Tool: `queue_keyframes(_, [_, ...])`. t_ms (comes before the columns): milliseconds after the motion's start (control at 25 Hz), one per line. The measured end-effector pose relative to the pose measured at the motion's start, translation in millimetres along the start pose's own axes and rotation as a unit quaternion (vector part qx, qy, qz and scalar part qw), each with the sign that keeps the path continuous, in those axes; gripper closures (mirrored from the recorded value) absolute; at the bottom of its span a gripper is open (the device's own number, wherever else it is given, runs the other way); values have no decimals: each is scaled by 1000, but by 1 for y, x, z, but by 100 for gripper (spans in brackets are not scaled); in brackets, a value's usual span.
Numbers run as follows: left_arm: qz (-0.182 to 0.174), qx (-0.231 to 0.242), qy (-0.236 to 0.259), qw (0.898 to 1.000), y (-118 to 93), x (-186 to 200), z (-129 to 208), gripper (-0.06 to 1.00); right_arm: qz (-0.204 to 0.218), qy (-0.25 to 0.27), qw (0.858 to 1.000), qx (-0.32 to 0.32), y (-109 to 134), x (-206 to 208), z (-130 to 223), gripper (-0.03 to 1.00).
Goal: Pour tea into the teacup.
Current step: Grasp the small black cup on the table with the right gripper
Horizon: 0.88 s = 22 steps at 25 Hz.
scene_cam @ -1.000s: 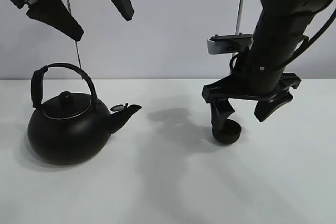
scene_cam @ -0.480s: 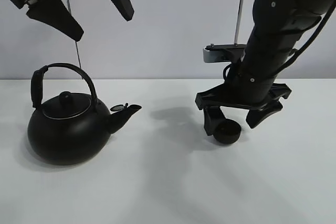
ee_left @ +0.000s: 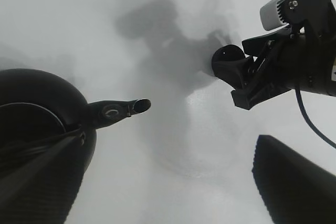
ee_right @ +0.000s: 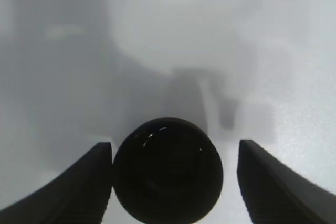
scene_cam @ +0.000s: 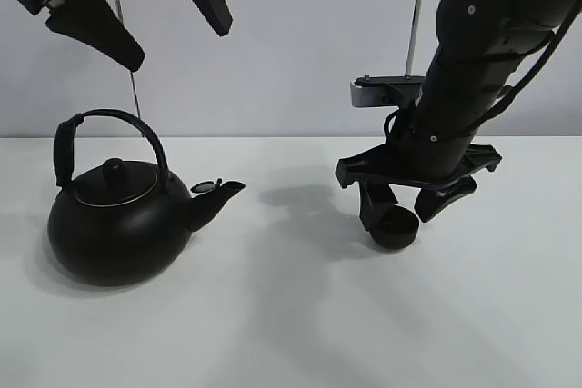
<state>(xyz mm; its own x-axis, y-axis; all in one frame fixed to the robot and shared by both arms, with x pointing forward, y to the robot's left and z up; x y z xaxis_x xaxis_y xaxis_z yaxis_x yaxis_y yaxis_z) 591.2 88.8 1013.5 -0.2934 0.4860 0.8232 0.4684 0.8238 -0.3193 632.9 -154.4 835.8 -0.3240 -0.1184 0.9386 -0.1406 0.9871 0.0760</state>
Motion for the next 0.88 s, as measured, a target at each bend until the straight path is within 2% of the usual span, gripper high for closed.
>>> queue_keyframes(880, [0, 0, 0, 1000, 0, 0, 0, 31, -5, 17, 1000, -17, 1, -14, 7, 52])
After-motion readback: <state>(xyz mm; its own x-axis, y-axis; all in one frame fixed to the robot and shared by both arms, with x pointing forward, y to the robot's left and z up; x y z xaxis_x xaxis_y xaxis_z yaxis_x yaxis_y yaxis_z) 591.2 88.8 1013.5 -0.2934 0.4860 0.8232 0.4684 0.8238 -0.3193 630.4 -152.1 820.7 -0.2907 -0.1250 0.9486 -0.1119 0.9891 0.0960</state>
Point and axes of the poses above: a point on each arm's last joint axis where the gripper is mounted, x pointing back along that axis away from the gripper, y along the wrist's bending axis when the last joint is at zero, z = x × y, the point moved 8 cm from there along -x, pointing out along that axis toward the gripper, and after that the axes turned 11 degrees about -x, right-handed, at the moved point
